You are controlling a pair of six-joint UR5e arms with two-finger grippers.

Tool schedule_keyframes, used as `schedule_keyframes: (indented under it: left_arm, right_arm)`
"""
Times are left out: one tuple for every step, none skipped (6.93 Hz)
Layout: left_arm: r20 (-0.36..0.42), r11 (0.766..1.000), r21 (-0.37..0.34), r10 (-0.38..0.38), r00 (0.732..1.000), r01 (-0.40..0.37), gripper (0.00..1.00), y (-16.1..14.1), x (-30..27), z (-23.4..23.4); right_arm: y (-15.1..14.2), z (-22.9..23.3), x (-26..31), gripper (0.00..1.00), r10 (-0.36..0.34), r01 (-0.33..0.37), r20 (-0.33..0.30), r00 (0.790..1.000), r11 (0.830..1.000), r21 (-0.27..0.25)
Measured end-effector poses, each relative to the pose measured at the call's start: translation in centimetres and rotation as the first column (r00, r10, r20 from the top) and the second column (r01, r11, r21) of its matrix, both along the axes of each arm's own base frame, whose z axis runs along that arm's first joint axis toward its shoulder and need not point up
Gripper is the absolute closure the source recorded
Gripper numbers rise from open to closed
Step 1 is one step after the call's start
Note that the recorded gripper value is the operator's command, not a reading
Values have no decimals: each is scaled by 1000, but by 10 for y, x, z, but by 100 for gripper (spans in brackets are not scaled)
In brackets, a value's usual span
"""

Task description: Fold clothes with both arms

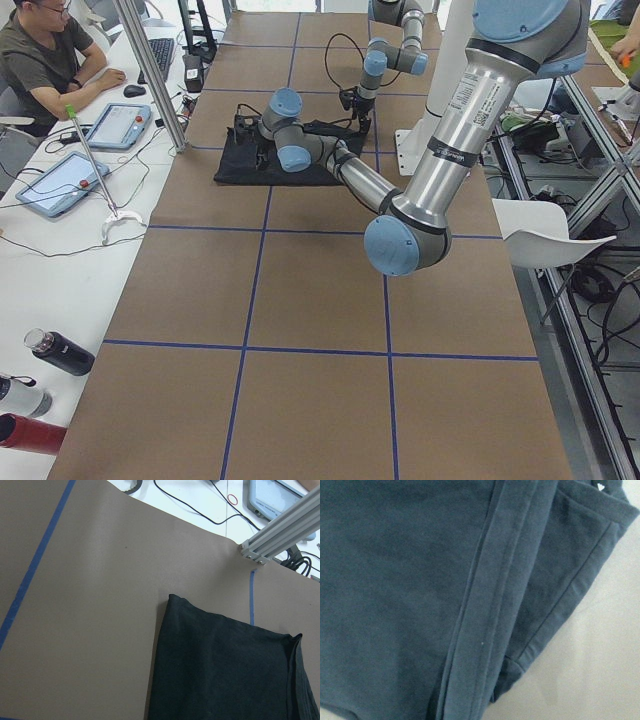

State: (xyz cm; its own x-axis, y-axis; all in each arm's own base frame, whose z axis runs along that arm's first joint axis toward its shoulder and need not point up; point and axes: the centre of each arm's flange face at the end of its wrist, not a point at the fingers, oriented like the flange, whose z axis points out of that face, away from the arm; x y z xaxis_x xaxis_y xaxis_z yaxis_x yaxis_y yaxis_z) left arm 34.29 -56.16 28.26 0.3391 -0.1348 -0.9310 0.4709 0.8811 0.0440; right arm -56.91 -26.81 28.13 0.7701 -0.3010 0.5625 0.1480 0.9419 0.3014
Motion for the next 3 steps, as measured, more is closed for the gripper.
schedule_keyframes:
  left_arm:
    - [-2,1000,0,0,1000,0,0,0,0,-1]
    - [-4,1000,1,0,1000,0,0,0,1,-3]
    - [-8,1000,2,-1,1000,1,0,1,1,-5]
  right_arm:
    - [-3,2,2,1,-1,1,-3,1000,1000,-3]
    - [-5,6,5,1,-2,2,-6,1000,1000,-9]
    - [-7,10,9,1,-4,3,-8,1000,1000,-20]
